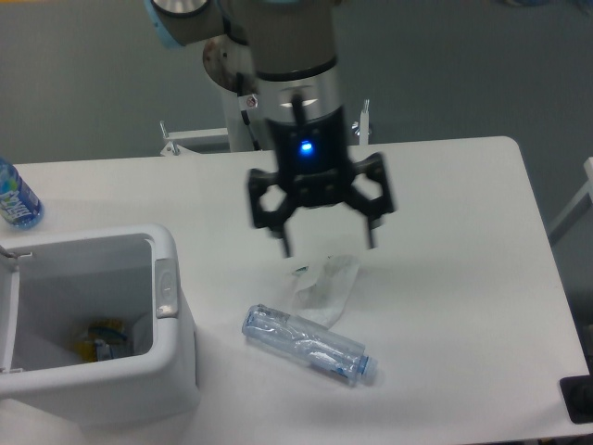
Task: Open the trash can
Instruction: 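Raise the gripper away from the opened trash can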
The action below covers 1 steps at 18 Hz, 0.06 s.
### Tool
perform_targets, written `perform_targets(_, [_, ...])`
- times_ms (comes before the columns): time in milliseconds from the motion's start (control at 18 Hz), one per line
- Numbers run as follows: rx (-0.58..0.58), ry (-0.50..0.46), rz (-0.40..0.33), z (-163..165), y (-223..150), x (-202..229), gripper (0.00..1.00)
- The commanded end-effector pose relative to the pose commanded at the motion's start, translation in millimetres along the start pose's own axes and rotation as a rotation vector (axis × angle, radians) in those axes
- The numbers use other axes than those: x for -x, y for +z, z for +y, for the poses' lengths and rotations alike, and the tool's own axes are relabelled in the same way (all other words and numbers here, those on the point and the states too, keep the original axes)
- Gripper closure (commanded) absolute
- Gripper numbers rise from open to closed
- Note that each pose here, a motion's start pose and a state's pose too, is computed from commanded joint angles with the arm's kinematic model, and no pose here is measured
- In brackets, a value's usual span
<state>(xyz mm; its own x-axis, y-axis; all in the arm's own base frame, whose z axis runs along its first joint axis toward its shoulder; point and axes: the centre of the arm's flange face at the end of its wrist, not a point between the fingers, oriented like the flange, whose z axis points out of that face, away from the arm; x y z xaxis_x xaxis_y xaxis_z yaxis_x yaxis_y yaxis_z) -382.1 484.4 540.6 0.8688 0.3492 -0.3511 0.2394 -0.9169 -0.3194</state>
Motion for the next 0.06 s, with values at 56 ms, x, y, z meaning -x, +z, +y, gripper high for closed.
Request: perform_targets(56, [0.018,0.022,0.002,7.3,2.2,8.3,0.00])
